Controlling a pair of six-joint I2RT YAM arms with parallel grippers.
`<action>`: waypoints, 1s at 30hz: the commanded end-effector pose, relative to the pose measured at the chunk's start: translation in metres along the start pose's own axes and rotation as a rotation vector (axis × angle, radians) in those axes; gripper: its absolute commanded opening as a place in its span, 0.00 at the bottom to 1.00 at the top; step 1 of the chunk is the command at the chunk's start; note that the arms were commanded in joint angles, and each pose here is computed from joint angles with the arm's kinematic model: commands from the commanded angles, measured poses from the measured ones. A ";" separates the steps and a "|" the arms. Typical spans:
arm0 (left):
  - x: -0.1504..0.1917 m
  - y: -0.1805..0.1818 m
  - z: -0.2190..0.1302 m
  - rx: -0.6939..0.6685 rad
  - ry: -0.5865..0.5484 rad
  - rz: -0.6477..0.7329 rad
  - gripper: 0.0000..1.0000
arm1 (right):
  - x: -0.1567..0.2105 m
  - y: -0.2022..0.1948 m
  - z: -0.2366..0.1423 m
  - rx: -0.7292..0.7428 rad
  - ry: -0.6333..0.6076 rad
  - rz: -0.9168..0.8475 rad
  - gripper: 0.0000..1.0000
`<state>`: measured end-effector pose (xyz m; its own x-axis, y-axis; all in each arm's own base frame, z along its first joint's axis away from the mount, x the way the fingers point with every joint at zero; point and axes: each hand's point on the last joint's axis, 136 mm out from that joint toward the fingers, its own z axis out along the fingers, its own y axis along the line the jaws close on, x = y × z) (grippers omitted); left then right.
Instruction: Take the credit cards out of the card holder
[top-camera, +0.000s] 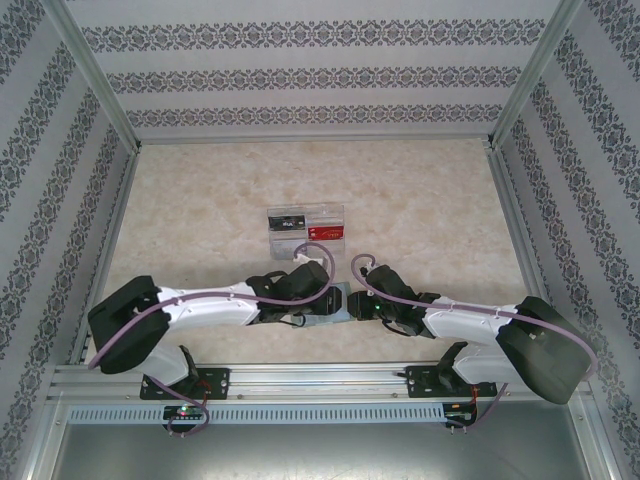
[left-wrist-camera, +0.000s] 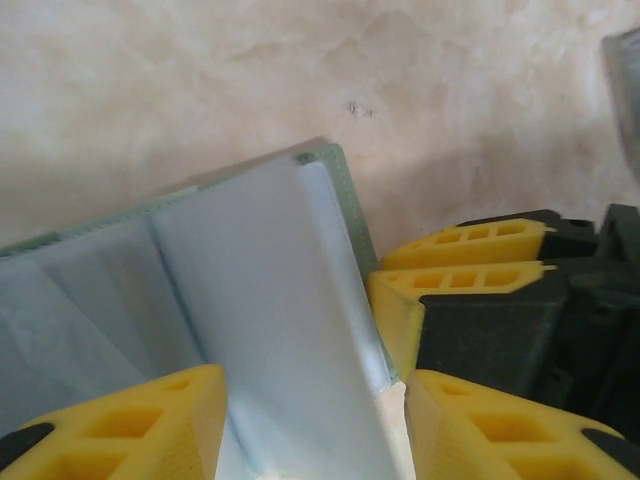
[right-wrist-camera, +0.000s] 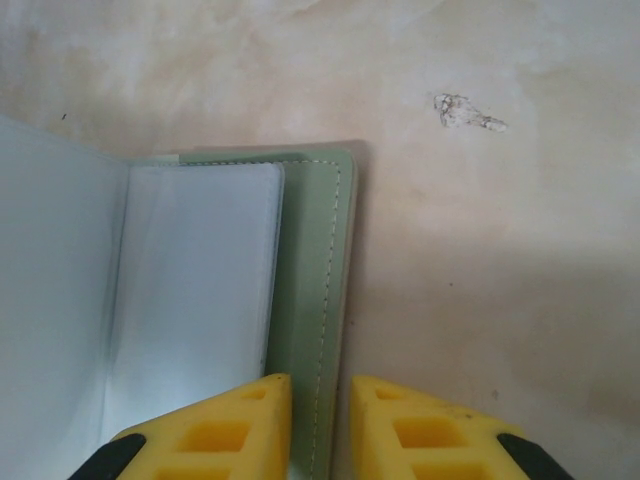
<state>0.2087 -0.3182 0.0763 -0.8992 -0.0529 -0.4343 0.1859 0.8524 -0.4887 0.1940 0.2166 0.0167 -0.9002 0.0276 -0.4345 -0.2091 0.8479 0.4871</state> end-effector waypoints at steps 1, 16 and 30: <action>-0.006 0.022 -0.022 -0.068 -0.083 0.004 0.51 | 0.003 0.001 0.003 0.001 0.020 0.010 0.24; 0.019 0.056 -0.007 -0.149 -0.013 -0.047 0.51 | 0.003 0.002 0.004 -0.001 0.026 0.009 0.24; 0.026 0.062 0.001 -0.180 0.019 -0.059 0.51 | 0.003 0.002 0.004 -0.002 0.027 0.010 0.24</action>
<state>0.1950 -0.2677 0.0342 -0.9113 -0.0797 -0.4039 0.0830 0.9254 -0.3698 0.1945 0.2177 0.0167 -0.9014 0.0261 -0.4322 -0.2092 0.8476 0.4876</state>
